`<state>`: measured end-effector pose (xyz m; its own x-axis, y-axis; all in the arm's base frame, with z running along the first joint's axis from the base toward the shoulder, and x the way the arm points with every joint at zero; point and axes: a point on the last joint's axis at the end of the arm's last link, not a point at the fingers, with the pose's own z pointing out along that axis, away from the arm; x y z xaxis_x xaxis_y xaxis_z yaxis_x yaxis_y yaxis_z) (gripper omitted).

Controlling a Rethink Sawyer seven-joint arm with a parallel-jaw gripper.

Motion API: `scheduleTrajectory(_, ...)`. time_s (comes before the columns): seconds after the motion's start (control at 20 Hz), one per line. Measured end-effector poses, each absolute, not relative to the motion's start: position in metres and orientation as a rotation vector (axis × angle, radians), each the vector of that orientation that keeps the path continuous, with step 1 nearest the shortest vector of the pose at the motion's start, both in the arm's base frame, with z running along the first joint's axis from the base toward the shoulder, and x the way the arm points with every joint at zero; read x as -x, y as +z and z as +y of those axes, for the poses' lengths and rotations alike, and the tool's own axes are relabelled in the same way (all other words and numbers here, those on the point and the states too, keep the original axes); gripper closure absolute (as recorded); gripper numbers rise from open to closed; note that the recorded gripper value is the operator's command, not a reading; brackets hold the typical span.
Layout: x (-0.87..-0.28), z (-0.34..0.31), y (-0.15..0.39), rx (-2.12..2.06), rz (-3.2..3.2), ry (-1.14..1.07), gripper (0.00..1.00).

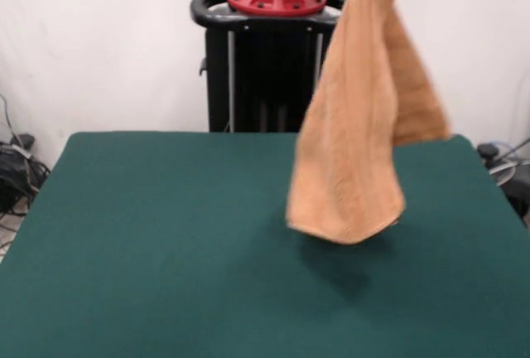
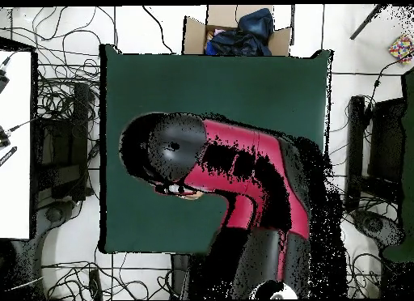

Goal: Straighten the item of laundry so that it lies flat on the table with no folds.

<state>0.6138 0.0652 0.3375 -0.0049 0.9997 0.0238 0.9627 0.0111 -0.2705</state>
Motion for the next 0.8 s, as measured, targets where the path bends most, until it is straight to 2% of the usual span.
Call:
scheduleTrajectory(0.35, -0.652, 0.067, 0.400, 2.118, -2.133, 0.121, 1.00)
scheduleTrajectory(0.8, -0.710, 0.071, 0.404, 2.145, -2.215, 0.069, 1.00)
